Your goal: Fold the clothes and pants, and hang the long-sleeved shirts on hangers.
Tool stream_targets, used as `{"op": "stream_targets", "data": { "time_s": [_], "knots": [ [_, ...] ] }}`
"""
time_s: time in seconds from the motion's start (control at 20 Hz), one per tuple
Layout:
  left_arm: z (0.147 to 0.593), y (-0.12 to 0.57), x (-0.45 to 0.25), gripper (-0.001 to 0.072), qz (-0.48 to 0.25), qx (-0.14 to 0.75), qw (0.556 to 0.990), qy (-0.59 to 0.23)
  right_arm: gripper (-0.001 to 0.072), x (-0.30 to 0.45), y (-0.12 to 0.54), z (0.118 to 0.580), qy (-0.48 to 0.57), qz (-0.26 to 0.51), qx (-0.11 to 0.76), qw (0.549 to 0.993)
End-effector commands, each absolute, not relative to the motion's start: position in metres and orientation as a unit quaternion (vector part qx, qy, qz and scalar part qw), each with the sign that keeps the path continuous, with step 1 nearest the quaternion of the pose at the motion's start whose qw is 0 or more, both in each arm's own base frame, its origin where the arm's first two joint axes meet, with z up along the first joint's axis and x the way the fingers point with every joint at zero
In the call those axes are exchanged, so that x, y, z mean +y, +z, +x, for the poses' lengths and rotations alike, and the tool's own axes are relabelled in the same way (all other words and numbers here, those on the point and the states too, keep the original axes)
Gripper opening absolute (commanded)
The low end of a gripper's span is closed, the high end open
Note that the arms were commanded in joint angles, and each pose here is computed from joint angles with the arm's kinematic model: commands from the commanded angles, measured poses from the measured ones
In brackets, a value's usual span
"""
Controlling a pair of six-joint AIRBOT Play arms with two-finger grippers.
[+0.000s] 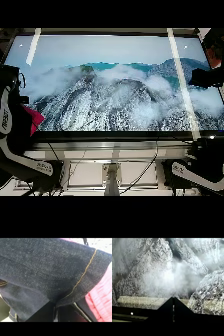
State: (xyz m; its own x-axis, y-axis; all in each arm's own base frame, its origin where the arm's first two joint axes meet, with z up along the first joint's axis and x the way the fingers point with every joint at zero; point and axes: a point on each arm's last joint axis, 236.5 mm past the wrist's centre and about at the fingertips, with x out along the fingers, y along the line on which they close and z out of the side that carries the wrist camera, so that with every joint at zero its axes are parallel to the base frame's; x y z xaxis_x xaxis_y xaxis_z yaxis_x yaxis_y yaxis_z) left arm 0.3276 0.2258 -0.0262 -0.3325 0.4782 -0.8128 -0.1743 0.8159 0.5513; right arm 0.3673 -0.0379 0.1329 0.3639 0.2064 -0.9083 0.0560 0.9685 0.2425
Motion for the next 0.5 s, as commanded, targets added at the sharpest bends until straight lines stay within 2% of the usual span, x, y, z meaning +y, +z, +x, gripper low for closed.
{"op": "stream_targets", "data": {
  "time_s": [0.0, 0.2, 0.45],
  "knots": [
    [0.333, -0.009, 0.212, 0.0008, 0.089, 0.750, 0.593, 0.280, 0.0023, -0.042, 0.137, 0.380, 0.039, 0.116, 0.539, 0.833],
    [0.345, 0.041, 0.192, 0.0008, 0.083, 0.693, 0.659, 0.280, 0.0025, -0.036, 0.142, 0.386, 0.049, 0.126, 0.525, 0.840],
    [0.368, 0.134, 0.156, 0.0008, 0.092, 0.558, 0.781, 0.264, 0.0024, -0.034, 0.144, 0.388, 0.052, 0.130, 0.520, 0.843]
  ]
}}
